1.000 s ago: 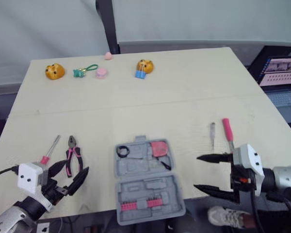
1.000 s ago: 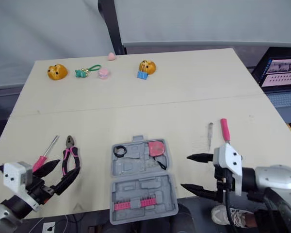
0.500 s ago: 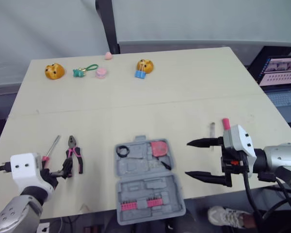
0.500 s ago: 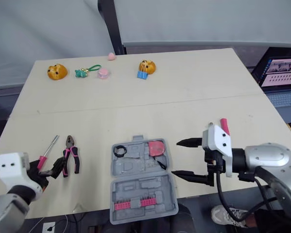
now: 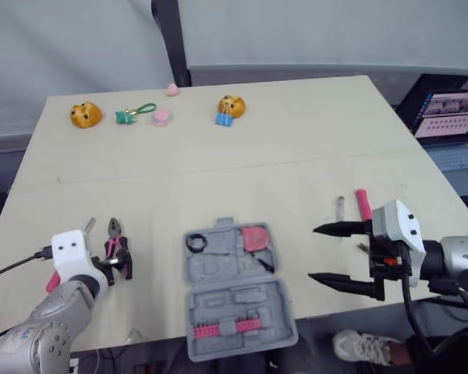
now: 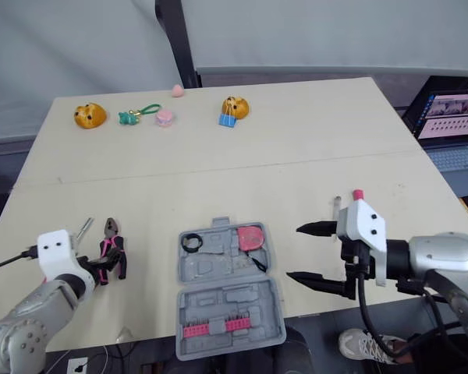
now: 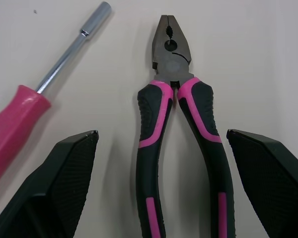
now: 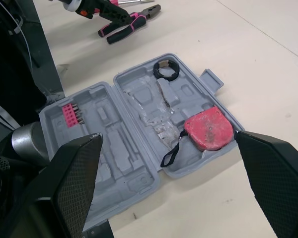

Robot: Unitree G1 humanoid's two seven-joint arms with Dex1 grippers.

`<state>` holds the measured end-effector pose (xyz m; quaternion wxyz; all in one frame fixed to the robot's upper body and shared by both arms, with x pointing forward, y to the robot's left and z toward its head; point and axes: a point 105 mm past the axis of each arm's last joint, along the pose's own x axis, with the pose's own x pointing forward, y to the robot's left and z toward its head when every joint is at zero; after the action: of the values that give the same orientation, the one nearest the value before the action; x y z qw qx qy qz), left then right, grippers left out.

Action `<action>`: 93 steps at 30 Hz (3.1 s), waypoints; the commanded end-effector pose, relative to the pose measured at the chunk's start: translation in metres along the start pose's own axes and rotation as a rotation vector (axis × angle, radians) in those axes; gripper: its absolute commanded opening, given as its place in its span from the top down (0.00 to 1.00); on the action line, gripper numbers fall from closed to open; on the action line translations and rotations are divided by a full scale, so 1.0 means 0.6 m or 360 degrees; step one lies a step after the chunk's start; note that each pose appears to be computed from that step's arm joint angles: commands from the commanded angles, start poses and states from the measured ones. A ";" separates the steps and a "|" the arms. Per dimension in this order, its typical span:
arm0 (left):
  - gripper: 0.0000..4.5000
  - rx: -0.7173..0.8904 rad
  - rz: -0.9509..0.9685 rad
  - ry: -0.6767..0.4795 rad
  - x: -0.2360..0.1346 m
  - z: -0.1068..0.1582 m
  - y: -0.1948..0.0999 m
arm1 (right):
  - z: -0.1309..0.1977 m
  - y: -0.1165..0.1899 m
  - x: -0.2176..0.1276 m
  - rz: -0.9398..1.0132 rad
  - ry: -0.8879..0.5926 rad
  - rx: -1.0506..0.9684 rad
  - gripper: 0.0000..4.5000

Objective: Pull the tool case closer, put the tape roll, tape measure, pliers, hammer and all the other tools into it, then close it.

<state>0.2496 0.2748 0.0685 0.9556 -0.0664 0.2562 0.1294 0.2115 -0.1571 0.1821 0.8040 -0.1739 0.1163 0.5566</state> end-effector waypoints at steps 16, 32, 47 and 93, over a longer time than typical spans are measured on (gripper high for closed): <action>0.00 0.0159 0.0026 0.0109 0.046 -0.007 -0.014 | 0.011 0.019 -0.009 -0.0080 -0.0012 -0.0075 0.00; 0.29 0.0181 -0.0019 0.0112 0.056 -0.011 -0.028 | 0.008 0.022 -0.009 -0.0104 -0.0006 -0.0043 0.00; 0.45 0.0556 -0.0503 -0.0074 0.023 0.065 -0.058 | 0.008 0.012 -0.009 -0.0084 0.0008 -0.0059 0.00; 0.45 0.2158 -0.2364 -0.0219 -0.140 0.120 -0.344 | 0.055 0.004 0.162 0.0161 0.0149 -0.0182 0.00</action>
<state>0.2721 0.0750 0.1771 0.6462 0.3440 0.1291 -0.6689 0.2444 -0.0633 0.1684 0.7614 -0.2243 0.1537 0.5885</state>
